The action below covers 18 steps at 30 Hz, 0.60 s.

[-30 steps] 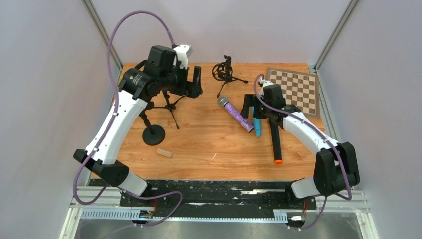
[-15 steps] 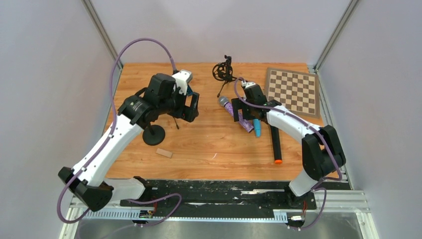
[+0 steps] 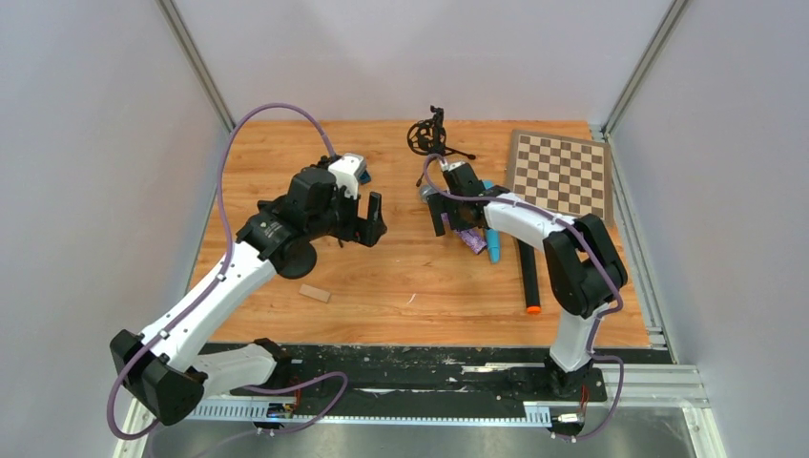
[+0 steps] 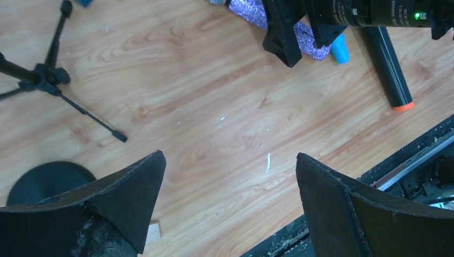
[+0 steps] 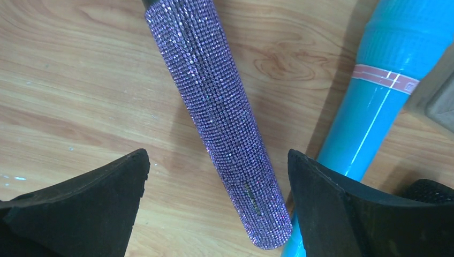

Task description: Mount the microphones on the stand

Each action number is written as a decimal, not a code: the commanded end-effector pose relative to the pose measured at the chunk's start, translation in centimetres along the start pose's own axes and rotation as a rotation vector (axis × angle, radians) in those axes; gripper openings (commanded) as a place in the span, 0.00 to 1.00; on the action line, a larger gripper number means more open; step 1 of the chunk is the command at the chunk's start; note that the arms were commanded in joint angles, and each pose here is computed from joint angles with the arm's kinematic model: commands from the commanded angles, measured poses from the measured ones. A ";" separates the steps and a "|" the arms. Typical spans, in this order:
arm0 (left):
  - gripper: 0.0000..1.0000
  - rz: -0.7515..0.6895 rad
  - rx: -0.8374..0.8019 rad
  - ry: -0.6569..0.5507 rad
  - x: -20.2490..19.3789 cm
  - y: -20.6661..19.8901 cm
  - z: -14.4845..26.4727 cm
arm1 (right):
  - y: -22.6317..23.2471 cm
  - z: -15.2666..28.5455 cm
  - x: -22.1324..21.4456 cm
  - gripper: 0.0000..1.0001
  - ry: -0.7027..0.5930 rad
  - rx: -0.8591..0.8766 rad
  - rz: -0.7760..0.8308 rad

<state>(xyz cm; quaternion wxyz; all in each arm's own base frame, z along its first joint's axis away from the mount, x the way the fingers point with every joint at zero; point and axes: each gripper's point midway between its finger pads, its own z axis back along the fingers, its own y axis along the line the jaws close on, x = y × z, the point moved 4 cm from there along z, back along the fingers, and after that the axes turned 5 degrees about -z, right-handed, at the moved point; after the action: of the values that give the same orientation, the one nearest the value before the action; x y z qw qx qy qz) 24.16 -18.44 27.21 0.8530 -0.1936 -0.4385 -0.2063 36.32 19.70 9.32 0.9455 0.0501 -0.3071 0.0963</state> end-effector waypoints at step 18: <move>1.00 -0.087 0.027 -0.041 7.1 -0.1 -3.1 | 1.7 -0.8 -2.6 1.00 0.086 0.110 -0.052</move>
<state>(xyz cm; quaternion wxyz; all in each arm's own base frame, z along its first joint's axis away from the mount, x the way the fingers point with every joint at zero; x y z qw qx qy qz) 29.40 -21.89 31.98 0.8372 -0.1903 -0.4580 -0.2306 34.62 20.54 5.78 0.9610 0.0818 -0.2432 0.1034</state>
